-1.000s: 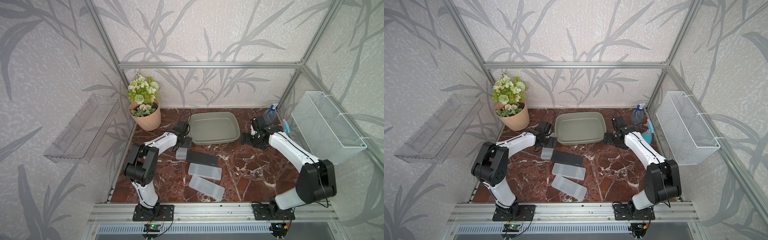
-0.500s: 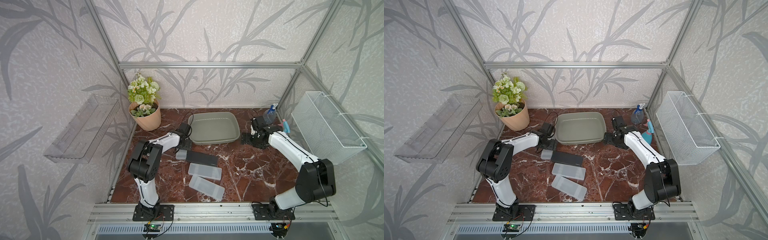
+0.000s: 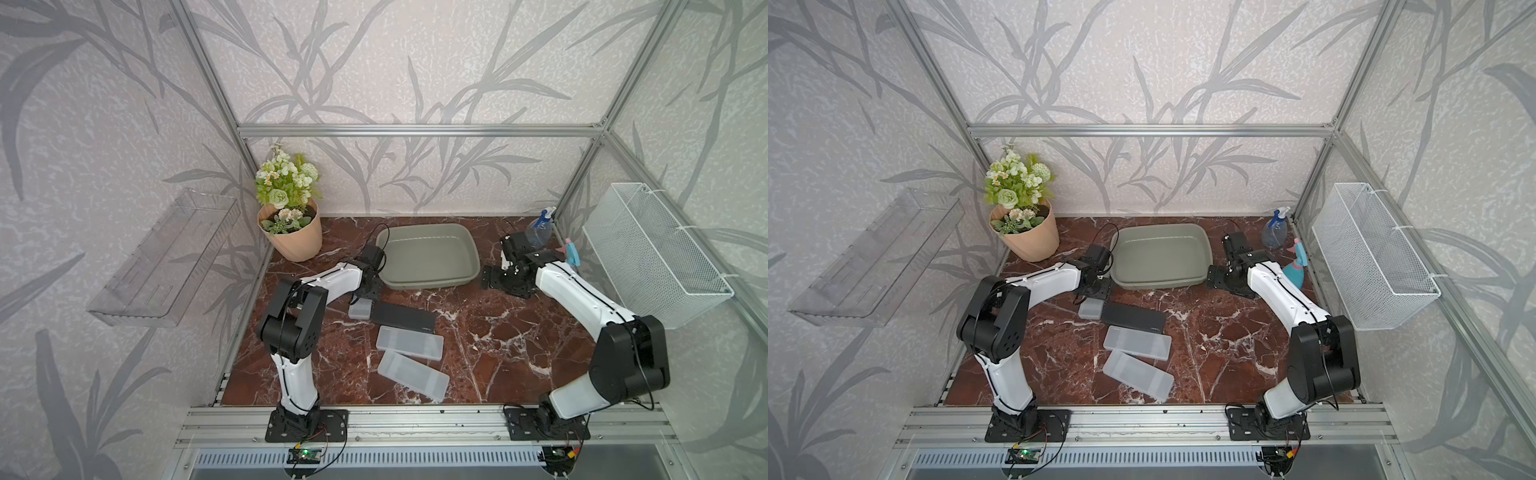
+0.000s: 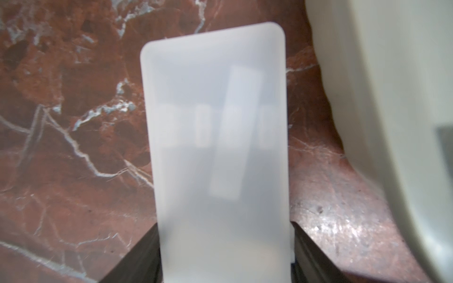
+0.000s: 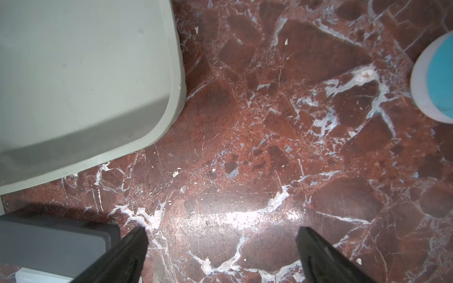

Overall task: Put the pencil case into the storage box
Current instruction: Pick up the pencil case from the center of the board, then place the pencil case at the storage box.

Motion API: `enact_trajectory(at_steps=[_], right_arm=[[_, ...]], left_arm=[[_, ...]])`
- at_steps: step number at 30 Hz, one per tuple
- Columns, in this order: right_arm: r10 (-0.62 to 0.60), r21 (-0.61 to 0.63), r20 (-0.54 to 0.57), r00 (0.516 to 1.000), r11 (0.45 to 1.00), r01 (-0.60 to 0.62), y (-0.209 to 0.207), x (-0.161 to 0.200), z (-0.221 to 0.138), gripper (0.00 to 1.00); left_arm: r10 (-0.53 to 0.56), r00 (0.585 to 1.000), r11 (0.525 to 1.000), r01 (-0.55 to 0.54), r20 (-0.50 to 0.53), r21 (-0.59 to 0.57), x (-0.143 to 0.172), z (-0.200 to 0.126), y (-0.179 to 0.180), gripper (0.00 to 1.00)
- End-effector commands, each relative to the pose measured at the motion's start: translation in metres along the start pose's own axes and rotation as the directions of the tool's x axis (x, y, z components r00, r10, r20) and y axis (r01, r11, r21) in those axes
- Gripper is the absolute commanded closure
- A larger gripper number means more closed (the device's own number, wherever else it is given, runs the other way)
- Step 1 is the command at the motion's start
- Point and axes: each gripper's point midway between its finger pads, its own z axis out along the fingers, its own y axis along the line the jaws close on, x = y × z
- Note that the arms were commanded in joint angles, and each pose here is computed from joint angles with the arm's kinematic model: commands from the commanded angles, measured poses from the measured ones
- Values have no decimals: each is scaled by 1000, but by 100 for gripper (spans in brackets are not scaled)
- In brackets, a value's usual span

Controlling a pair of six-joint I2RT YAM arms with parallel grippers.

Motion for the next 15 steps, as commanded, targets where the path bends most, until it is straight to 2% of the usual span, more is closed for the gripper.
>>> enact_trajectory(at_steps=[1, 5, 8, 12, 15], right_arm=[[-10, 3, 7, 1000, 1000, 10, 3, -7, -3, 1], [-16, 0, 9, 1000, 1000, 16, 4, -7, -3, 1], [-18, -3, 13, 1000, 1000, 18, 4, -7, -3, 1], [-25, -10, 25, 999, 1000, 25, 5, -8, -6, 1], [-35, -14, 34, 999, 999, 36, 5, -7, -9, 1]], left_arm=[[-25, 1000, 996, 24, -10, -80, -6, -12, 17, 39], [-80, 996, 984, 73, -37, -161, -1, -24, 46, 39], [-142, 990, 974, 139, -9, -180, -13, -44, 64, 39], [-209, 974, 964, 221, 90, -152, -62, -86, 71, 39], [-272, 948, 959, 282, 164, -40, -112, -119, 57, 39]])
